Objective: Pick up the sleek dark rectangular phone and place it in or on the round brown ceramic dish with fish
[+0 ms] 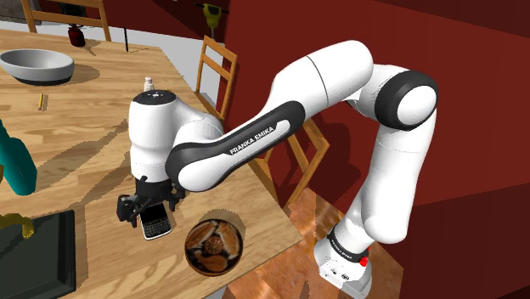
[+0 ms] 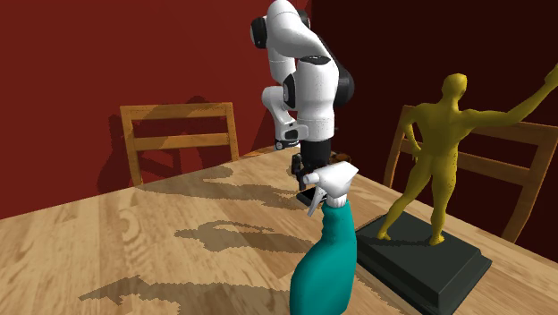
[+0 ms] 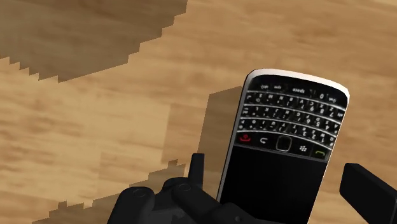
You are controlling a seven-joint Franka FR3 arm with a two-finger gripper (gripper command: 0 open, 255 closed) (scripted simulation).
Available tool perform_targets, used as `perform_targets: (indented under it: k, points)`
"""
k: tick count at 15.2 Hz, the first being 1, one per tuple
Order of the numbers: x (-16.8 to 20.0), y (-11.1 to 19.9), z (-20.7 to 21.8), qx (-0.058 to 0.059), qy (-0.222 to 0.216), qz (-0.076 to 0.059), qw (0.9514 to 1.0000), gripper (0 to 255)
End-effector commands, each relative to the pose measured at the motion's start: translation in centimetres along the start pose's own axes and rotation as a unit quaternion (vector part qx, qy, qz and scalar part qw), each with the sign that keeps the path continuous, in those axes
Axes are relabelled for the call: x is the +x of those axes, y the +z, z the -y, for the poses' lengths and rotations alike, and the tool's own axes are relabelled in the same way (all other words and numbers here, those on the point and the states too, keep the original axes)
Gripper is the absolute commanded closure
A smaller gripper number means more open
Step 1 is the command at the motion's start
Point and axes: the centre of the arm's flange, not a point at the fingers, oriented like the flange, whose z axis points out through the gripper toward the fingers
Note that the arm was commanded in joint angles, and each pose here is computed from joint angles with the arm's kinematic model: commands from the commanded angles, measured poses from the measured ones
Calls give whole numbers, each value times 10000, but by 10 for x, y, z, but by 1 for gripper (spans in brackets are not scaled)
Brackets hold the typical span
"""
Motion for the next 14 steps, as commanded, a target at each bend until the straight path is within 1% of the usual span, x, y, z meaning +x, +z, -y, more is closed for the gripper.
perform_targets:
  k: [1, 3, 4, 13, 14]
  points:
    - [0, 0, 0, 0, 0, -1, 10000, 0]
    - [0, 0, 0, 0, 0, 0, 10000, 0]
    - [0, 0, 0, 0, 0, 0, 10000, 255]
    - [0, 0, 0, 0, 0, -1, 10000, 255]
    - [0, -5, 0, 0, 0, 0, 10000, 255]
